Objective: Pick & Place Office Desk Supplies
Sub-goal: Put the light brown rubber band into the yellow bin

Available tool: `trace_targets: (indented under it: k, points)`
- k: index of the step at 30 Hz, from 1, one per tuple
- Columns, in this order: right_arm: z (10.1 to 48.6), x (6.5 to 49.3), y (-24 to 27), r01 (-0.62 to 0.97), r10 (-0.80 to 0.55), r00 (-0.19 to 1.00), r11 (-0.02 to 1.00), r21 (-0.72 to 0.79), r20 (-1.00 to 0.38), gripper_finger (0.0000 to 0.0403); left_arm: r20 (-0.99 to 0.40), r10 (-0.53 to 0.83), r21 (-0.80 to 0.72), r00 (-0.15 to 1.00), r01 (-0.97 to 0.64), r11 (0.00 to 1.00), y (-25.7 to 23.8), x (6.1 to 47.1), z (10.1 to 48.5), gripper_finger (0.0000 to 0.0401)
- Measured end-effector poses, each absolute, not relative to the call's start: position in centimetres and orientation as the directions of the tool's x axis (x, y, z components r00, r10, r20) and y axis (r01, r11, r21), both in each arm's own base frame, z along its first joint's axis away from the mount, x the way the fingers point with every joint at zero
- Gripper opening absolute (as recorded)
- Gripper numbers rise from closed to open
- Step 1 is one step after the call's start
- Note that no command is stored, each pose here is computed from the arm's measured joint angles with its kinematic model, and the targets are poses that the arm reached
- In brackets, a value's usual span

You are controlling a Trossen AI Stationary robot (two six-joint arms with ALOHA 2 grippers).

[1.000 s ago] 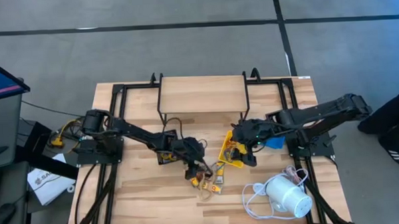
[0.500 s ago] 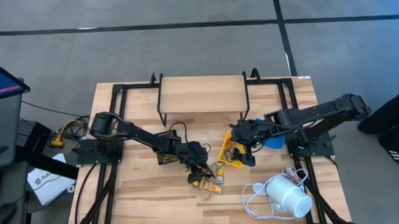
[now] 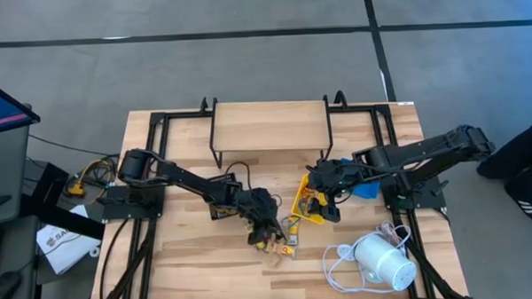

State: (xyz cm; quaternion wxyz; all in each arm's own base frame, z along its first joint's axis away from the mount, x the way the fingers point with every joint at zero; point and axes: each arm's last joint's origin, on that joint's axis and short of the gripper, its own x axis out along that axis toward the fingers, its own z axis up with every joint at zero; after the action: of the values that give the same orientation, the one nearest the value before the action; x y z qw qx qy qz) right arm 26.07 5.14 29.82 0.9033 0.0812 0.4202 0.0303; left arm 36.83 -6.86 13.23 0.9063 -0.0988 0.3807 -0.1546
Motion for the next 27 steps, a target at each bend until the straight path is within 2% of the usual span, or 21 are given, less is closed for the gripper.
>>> trace_targets:
  k: [1,2,6,12,15,21,24,27]
  points:
    - [29.8,26.1,5.1,0.013,0.123,0.645,0.985,0.172,-0.754,0.0396,-0.657,-0.360,-0.274,0.662,0.235,0.933,-7.1,36.8,13.4,0.0036]
    - [29.8,26.1,5.1,0.013,0.123,0.645,0.985,0.172,-0.754,0.0396,-0.653,-0.361,-0.255,0.666,0.256,0.932,-7.3,36.7,13.8,0.0020]
    - [29.8,26.1,5.1,0.014,0.123,0.644,0.985,0.172,-0.755,0.0396,-0.624,-0.349,-0.215,0.700,0.276,0.937,-7.6,36.6,15.3,0.0003]
    - [29.8,26.0,5.1,0.014,0.122,0.642,0.985,0.171,-0.757,0.0396,-0.633,-0.293,-0.212,0.716,0.204,0.956,-6.9,36.5,15.6,0.0006]
    - [29.8,26.0,5.1,0.017,0.122,0.640,0.985,0.173,-0.759,0.0396,-0.663,-0.242,-0.196,0.709,0.148,0.970,-6.6,36.3,15.3,0.0038]
    - [29.8,26.0,5.1,0.021,0.122,0.639,0.984,0.175,-0.760,0.0396,-0.667,-0.222,-0.317,0.711,-0.001,0.948,-5.6,36.5,15.3,0.0157]
    - [29.7,26.0,5.1,0.022,0.121,0.637,0.984,0.176,-0.761,0.0396,-0.671,-0.261,-0.396,0.694,-0.038,0.917,-5.2,36.4,15.2,0.0203]
    - [29.7,26.0,5.1,0.023,0.121,0.637,0.984,0.176,-0.762,0.0396,-0.663,-0.313,-0.458,0.680,-0.039,0.888,-5.1,36.4,15.2,0.0228]
